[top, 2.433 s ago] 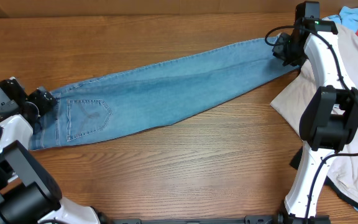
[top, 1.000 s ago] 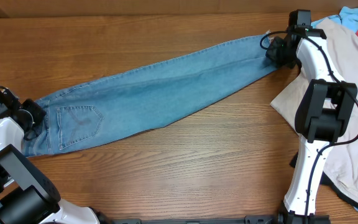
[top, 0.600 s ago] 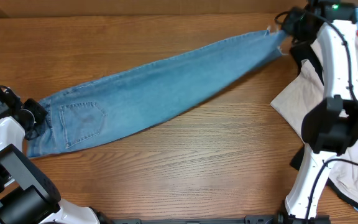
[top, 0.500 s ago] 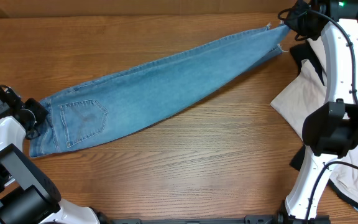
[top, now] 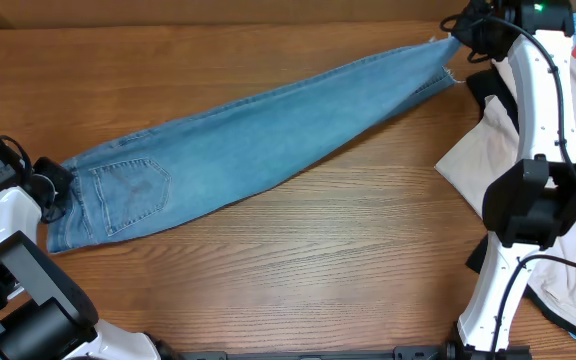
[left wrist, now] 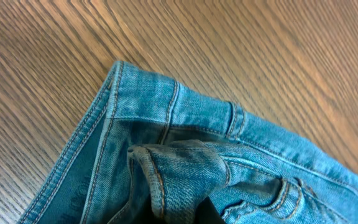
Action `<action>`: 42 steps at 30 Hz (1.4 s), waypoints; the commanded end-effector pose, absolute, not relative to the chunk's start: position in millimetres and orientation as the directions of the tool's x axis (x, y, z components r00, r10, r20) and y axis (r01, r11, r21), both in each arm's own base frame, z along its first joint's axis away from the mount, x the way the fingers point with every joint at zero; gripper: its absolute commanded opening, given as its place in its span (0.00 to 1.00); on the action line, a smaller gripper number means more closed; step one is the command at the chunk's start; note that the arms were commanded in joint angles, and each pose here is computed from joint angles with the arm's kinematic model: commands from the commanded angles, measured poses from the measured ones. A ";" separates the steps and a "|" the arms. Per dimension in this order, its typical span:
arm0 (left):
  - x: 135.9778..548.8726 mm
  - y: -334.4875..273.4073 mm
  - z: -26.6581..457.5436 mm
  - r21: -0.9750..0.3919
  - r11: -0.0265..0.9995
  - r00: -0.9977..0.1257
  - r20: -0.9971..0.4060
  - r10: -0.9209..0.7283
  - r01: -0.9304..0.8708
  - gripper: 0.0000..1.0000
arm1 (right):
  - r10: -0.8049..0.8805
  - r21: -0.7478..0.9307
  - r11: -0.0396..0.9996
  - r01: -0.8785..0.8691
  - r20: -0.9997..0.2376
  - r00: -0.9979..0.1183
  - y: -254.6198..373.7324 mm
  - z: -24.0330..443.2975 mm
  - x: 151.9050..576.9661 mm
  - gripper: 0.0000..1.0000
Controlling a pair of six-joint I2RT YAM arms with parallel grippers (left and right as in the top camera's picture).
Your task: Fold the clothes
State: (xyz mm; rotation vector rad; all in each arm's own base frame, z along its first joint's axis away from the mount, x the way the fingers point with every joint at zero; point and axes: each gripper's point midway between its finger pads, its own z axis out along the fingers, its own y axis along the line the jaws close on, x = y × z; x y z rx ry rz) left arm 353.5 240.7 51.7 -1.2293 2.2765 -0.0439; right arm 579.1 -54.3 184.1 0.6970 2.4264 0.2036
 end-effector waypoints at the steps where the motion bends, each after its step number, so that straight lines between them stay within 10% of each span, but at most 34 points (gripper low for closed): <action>1: 351.6 264.7 72.0 -0.241 0.523 -0.345 -0.523 -0.780 -0.818 0.04 | 0.538 0.240 0.833 0.499 -0.564 -0.627 -82.1 183.7 585.9 0.04; 37: 358.0 274.0 77.6 -0.258 0.482 -0.277 -0.560 -0.781 -0.837 0.06 | 0.519 0.230 0.844 0.484 -0.580 -0.628 -73.8 121.0 623.9 0.06; 42: 358.6 272.6 77.2 -0.261 0.485 -0.281 -0.556 -0.782 -0.835 0.21 | 0.424 0.278 0.905 0.321 -0.615 -0.665 -42.6 84.4 657.9 0.44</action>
